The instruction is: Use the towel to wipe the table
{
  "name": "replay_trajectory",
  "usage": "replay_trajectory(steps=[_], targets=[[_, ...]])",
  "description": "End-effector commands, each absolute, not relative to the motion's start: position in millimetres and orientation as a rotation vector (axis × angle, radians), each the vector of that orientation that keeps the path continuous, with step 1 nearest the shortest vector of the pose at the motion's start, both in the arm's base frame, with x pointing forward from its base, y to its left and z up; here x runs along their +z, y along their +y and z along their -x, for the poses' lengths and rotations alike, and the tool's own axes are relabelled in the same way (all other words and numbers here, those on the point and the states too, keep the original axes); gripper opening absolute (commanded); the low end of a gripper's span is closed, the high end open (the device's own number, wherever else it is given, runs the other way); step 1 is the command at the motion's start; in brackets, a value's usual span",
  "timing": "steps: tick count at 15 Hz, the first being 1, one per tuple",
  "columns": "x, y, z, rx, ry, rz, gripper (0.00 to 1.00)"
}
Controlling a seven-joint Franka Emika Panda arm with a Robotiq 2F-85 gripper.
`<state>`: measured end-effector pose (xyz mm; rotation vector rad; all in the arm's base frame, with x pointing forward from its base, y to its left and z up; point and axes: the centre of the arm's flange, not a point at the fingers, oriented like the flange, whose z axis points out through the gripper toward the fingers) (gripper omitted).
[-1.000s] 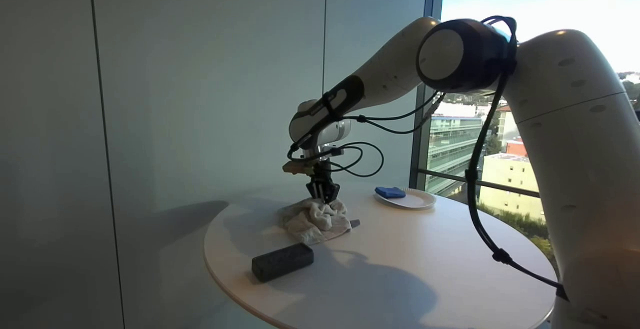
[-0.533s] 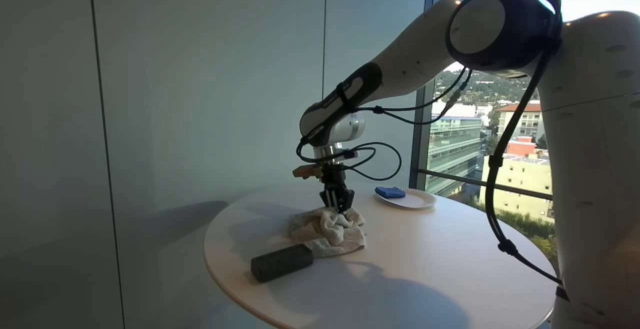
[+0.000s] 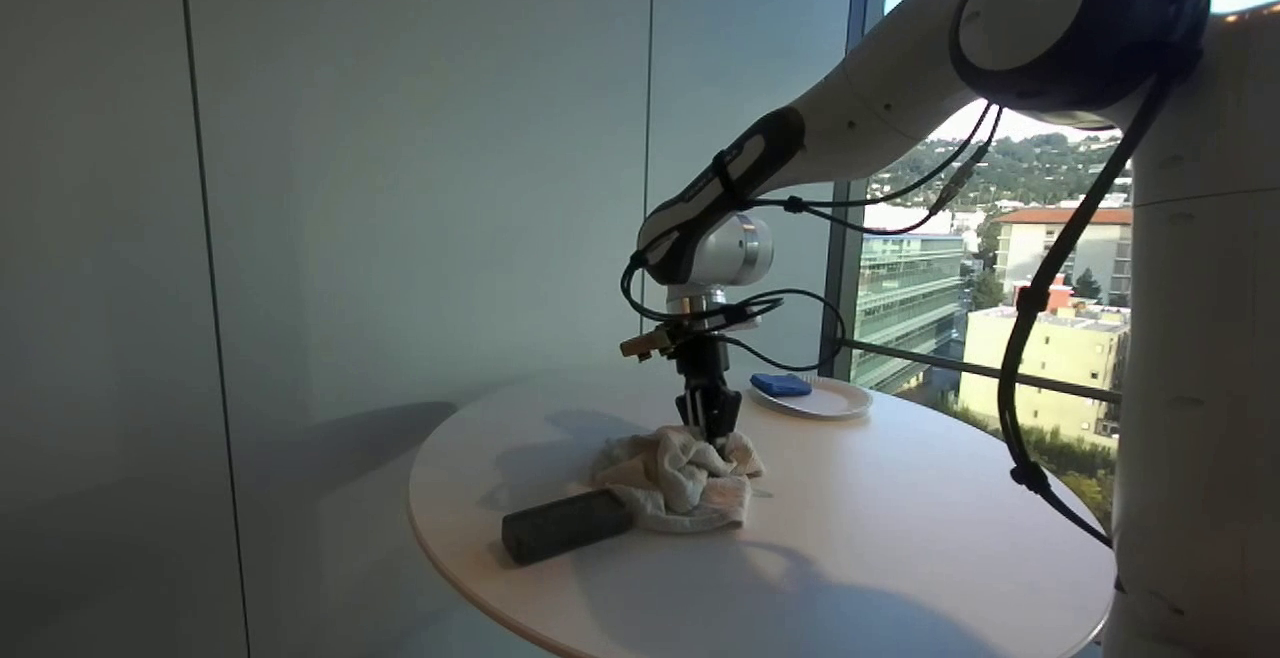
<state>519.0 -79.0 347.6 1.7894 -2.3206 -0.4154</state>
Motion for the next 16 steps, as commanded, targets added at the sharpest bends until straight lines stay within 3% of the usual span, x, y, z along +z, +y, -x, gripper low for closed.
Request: replay_trajectory(steps=[1, 7, 10, 16], targets=[[289.5, -119.1, -478.4, -0.568, -2.422, -1.577, 0.08], [278.6, -183.4, -445.6, -0.574, -2.582, -1.276, 0.08], [273.6, -152.5, -489.1, -0.562, -2.529, -1.502, 0.08], [345.8, -73.7, -578.6, -0.270, -2.276, -1.796, 0.08]])
